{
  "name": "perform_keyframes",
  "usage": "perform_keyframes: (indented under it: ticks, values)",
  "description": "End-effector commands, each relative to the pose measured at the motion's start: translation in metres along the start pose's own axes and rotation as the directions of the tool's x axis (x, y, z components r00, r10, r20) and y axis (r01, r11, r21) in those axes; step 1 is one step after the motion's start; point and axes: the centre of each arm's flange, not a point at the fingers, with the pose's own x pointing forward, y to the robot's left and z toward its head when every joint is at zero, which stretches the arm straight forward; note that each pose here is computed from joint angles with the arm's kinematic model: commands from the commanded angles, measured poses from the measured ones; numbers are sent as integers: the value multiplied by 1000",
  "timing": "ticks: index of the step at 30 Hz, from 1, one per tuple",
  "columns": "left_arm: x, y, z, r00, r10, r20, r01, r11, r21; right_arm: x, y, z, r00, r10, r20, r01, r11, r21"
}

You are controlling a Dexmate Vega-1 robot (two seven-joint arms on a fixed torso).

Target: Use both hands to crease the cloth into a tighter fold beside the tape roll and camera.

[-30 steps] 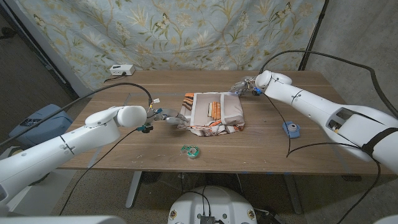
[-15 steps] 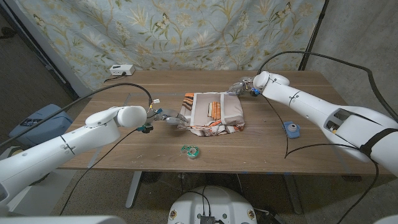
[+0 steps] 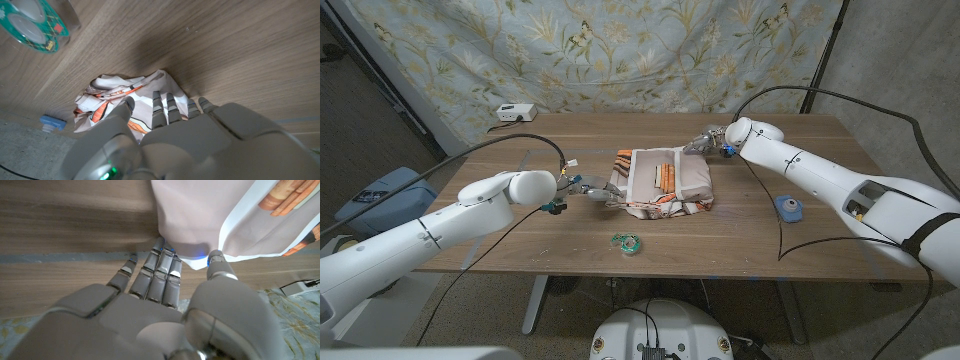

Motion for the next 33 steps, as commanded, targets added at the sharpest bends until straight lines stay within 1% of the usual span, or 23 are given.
perform_keyframes:
  ticks: [1, 6, 13, 24, 33]
  values:
    - [-2, -3, 3, 1000, -5, 1, 5, 1000, 7, 0, 9, 2, 999, -50, 1, 50, 999, 18]
    - [-2, -4, 5, 1000, -8, 9, 8, 1000, 9, 0, 12, 6, 998, -66, 5, 66, 998, 13]
    - [-2, -6, 6, 1000, -7, 13, 7, 1000, 8, -3, 11, 11, 996, -90, 3, 90, 996, 1]
    - [-2, -9, 8, 1000, -7, 18, 7, 1000, 6, -15, 9, 24, 993, -119, 16, 119, 992, -38]
    - [-1, -9, 8, 1000, -2, 20, 2, 1000, 7, -21, 6, 33, 990, -139, 20, 140, 989, -58]
